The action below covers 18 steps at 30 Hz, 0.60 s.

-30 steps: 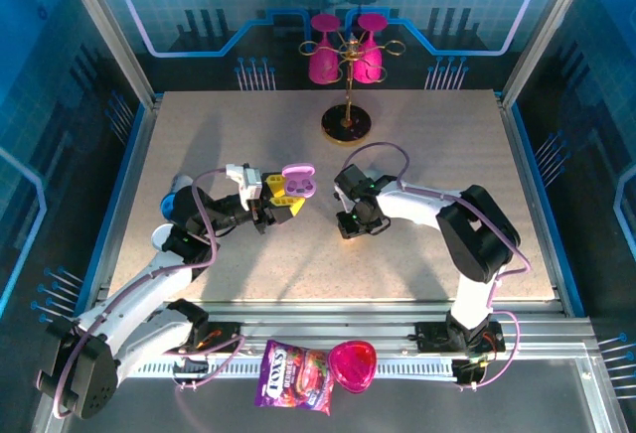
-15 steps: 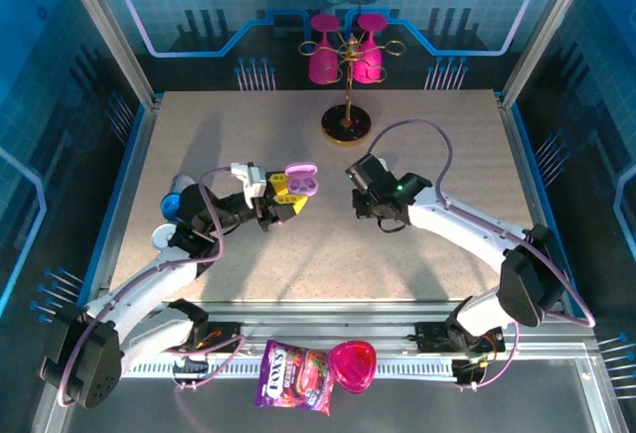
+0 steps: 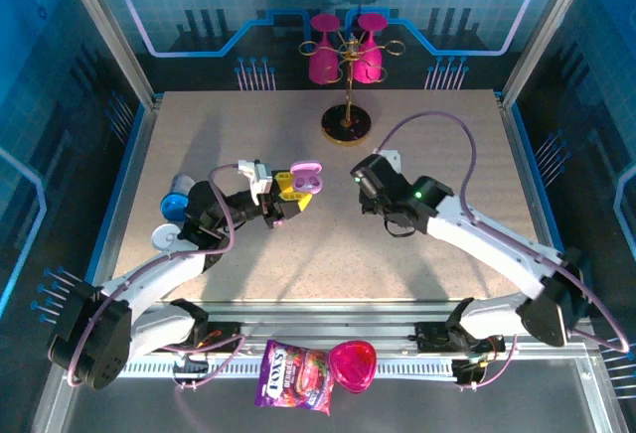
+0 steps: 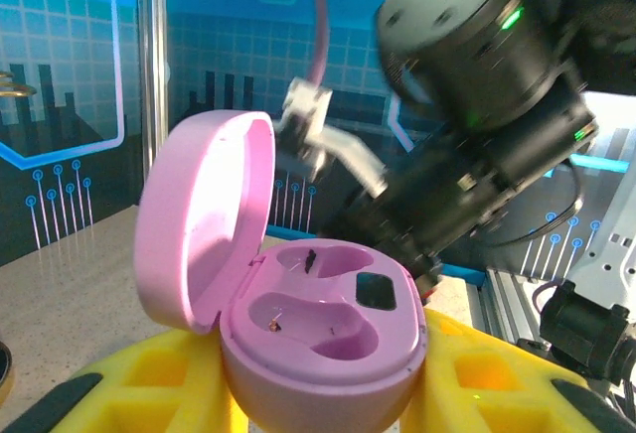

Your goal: Insert the wireless bluetooth earbuds into the charging case

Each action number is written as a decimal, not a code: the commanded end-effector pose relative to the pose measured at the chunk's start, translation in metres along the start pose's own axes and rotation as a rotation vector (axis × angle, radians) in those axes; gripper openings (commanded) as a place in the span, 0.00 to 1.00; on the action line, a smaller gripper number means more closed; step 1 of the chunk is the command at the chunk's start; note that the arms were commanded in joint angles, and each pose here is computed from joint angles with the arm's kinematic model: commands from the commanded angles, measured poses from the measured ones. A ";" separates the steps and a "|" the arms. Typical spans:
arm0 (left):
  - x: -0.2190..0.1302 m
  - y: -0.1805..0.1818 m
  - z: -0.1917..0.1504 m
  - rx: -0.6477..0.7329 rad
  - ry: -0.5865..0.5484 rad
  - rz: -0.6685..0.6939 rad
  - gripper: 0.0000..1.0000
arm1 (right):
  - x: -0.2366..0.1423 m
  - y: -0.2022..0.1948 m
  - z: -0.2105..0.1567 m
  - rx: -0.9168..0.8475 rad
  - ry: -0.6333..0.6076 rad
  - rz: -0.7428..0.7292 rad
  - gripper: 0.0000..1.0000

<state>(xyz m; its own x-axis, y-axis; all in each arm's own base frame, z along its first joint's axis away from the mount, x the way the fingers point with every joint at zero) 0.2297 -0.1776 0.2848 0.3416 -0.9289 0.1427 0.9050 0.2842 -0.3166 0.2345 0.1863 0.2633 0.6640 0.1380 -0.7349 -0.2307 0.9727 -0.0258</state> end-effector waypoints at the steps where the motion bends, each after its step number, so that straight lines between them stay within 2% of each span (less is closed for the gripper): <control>1: 0.002 -0.002 0.001 0.014 -0.024 -0.031 0.27 | -0.028 0.024 0.011 -0.111 -0.187 0.296 0.20; 2: 0.003 -0.002 0.000 0.011 -0.022 -0.036 0.27 | -0.036 0.028 0.014 -0.127 -0.243 0.364 0.20; 4: 0.004 -0.001 -0.002 -0.001 -0.013 -0.050 0.27 | -0.054 0.036 0.019 -0.167 -0.349 0.493 0.13; 6: 0.006 -0.002 -0.002 -0.010 0.000 -0.074 0.27 | -0.067 0.043 0.023 -0.221 -0.411 0.586 0.13; 14: 0.011 -0.012 -0.005 -0.038 0.051 -0.164 0.27 | -0.099 0.067 0.037 -0.382 -0.564 0.750 0.13; 18: 0.012 -0.016 -0.004 -0.042 0.064 -0.188 0.27 | -0.100 0.071 0.041 -0.423 -0.576 0.738 0.14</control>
<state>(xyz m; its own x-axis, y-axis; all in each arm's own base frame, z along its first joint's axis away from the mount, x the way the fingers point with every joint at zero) 0.2241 -0.1917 0.2711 0.2123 -0.9708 0.1120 0.9156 0.1575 -0.3699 0.1839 0.2413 0.3427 0.4985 0.8126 -0.3019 -0.8441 0.5343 0.0446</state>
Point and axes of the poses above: each hand's point on the last joint's axis, 136 mm out from that joint toward the fingers, its own x axis out along the fingers, its own y axis along the line the jaws close on, z = x × y, the point moved 7 cm from there along -x, back along the fingers, and after that the axes turned 13 degrees about -x, right-handed, at the moved point
